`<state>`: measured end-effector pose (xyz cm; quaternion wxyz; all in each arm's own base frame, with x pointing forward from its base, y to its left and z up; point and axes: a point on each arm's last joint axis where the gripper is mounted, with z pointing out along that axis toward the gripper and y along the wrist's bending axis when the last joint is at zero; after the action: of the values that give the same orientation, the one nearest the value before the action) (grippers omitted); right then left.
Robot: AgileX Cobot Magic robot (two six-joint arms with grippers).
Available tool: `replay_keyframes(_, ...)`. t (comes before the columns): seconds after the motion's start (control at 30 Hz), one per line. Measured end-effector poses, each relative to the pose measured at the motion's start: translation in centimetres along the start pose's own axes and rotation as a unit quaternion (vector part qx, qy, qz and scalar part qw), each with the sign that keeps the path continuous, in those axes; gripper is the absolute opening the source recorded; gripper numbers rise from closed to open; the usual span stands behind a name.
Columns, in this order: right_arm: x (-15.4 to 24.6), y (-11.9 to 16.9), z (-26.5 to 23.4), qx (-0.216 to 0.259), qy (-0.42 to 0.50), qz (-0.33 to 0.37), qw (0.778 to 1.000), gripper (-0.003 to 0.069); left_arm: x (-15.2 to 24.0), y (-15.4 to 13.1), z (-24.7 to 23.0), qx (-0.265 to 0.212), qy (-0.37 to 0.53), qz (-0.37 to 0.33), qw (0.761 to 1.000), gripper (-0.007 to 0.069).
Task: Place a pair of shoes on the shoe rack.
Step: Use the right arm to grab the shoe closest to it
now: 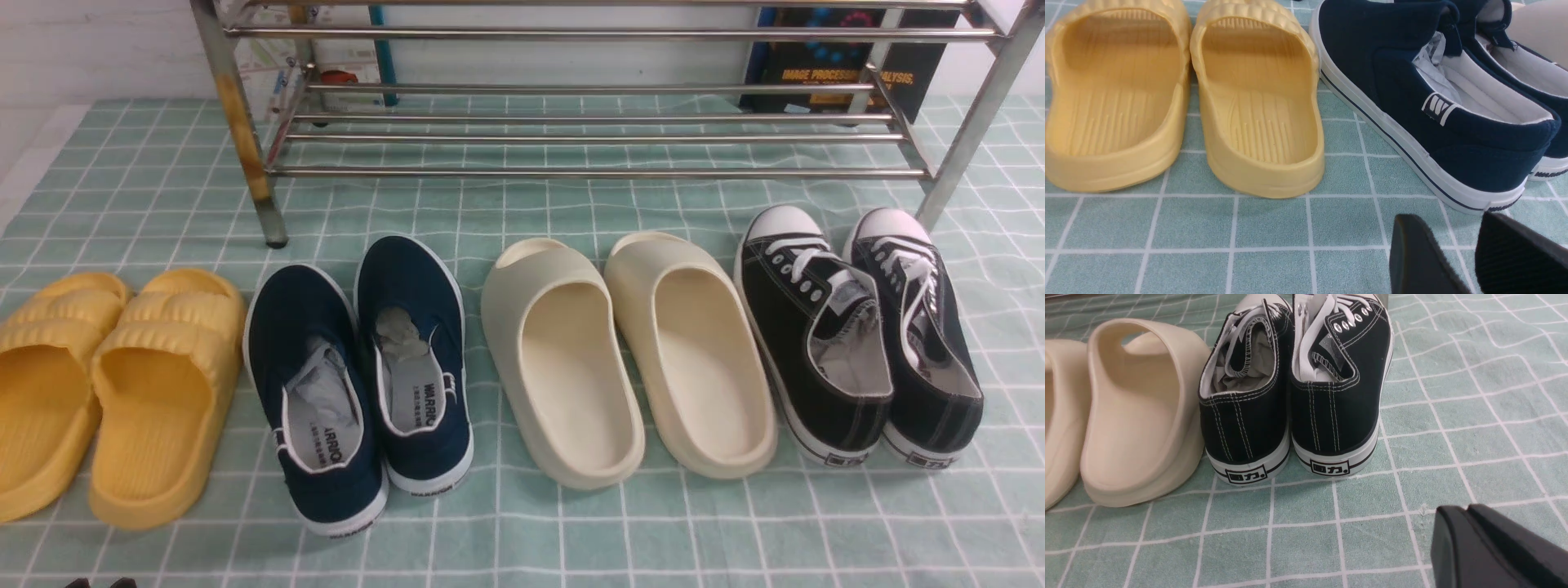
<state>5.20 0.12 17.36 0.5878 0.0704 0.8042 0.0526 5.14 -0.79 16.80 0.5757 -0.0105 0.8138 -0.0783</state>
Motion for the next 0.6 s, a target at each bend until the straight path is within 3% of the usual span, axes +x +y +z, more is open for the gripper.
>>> replay_keyframes(0.6, 0.00, 0.00, 0.00, 0.000, 0.000, 0.000, 1.000, 0.0093, 0.00, 0.00, 0.00, 0.000, 0.000, 0.000, 1.000, 0.0238)
